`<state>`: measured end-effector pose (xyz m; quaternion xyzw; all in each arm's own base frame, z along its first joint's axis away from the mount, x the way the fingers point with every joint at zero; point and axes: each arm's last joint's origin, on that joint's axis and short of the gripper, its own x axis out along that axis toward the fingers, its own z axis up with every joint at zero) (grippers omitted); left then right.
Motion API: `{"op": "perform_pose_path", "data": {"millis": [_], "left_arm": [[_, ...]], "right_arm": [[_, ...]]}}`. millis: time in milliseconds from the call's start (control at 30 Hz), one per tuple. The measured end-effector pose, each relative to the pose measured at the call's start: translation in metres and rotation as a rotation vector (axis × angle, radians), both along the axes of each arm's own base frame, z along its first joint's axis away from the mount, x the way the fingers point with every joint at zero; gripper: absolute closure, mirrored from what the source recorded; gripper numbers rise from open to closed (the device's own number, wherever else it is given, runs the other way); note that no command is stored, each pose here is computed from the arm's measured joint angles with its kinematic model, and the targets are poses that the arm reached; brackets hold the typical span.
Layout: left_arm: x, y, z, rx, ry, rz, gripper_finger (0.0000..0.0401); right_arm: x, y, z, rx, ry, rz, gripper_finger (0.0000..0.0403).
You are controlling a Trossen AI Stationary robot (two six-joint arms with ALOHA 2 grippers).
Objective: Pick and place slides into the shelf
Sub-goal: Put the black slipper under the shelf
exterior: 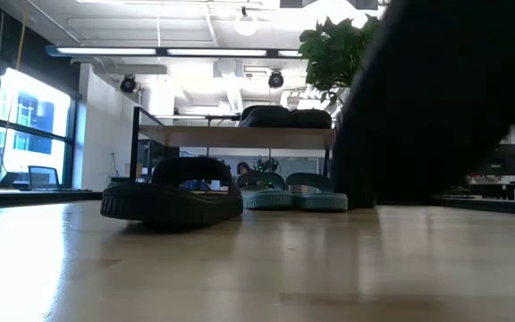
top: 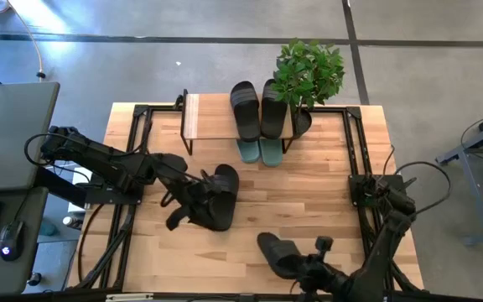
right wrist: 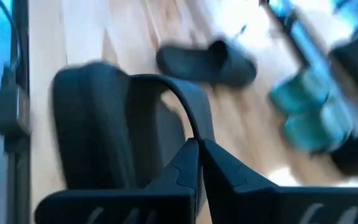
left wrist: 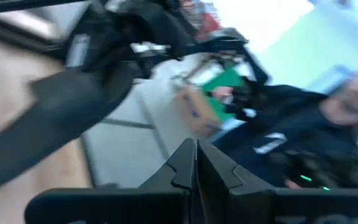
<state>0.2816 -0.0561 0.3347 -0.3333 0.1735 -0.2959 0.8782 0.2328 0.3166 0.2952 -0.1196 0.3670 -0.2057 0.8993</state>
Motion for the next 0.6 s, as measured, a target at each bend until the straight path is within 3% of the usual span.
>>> {"op": "perform_pose_path", "data": {"millis": [233,367,533,600], "left_arm": [[-0.008,-0.01,0.011,-0.012,-0.082,-0.118,0.0396],[-0.01,-0.022,0.009,0.093,-0.161,-0.126,0.0396],[-0.01,-0.029,0.004,0.313,-0.243,0.008,0.0396],[-0.01,-0.028,0.001,0.413,-0.254,0.064,0.0396]], "right_arm": [[0.021,-0.015,0.058,-0.043,-0.085,0.084,0.0403],[0.026,-0.021,0.083,0.001,-0.123,0.101,0.0401],[0.024,-0.027,0.106,0.156,-0.257,0.095,0.0401],[0.022,-0.029,0.112,0.162,-0.317,0.067,0.0402]]}}
